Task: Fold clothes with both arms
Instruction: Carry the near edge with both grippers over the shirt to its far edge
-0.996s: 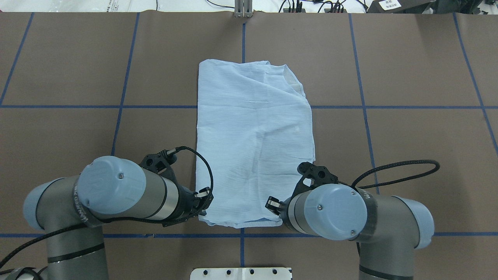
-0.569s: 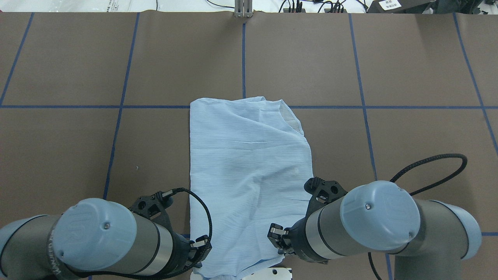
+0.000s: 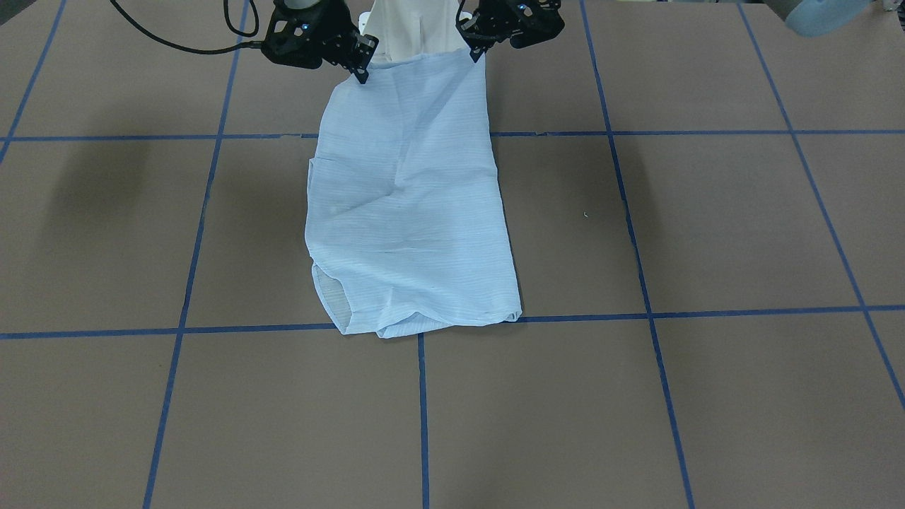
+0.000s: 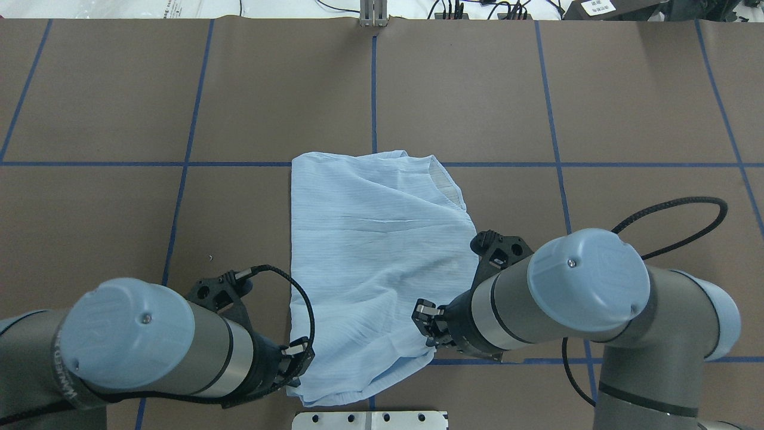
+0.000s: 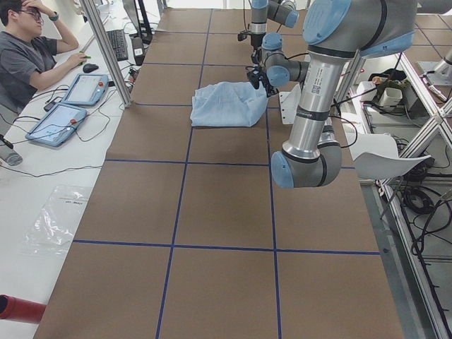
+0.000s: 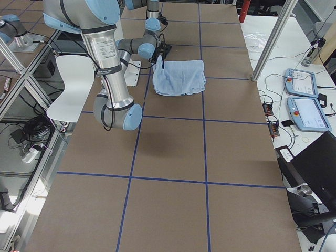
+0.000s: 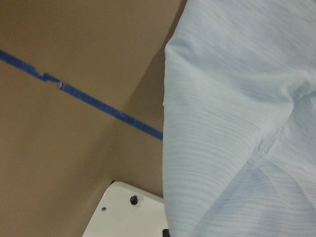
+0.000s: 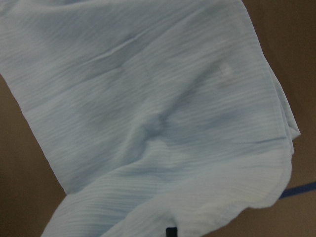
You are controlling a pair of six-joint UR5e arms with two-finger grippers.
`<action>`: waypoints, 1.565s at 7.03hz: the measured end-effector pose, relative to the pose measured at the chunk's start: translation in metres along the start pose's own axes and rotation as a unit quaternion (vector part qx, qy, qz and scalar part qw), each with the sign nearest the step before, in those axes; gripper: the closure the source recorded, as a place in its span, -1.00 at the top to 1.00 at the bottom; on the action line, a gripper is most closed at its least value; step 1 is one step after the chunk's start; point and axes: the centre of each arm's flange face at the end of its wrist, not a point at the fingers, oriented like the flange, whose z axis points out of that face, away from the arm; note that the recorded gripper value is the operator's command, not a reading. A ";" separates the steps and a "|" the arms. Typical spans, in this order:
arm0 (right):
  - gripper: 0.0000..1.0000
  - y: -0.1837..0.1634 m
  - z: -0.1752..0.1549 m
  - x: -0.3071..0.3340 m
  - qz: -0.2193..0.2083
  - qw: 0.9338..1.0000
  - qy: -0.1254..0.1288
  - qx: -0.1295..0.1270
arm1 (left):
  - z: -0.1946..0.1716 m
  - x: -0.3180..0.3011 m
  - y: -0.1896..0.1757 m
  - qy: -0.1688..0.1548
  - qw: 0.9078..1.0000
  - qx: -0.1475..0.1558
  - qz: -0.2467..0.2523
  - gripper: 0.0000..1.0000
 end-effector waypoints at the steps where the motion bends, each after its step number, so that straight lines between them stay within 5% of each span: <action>1: -1.00 -0.030 -0.003 -0.022 -0.011 1.000 -0.007 0.025 | -0.005 0.015 -0.039 0.003 1.000 0.019 -0.001 -1.00; 3: -1.00 -0.094 0.009 -0.059 -0.035 0.997 0.008 0.067 | 0.002 0.048 -0.102 0.009 0.999 0.053 -0.003 -1.00; 5: -1.00 -0.153 0.038 -0.081 -0.056 0.993 0.050 0.090 | 0.019 0.071 -0.156 0.018 0.997 0.078 -0.006 -1.00; 7: -1.00 -0.182 0.061 -0.105 -0.060 0.991 0.073 0.094 | 0.041 0.089 -0.198 0.026 0.995 0.093 -0.007 -1.00; 10: -1.00 -0.209 0.084 -0.120 -0.060 0.991 0.067 0.099 | 0.058 0.102 -0.240 0.030 0.994 0.108 -0.005 -1.00; 11: -1.00 -0.214 0.085 -0.120 -0.058 0.991 0.067 0.100 | 0.065 0.101 -0.250 0.031 0.993 0.111 -0.004 -0.83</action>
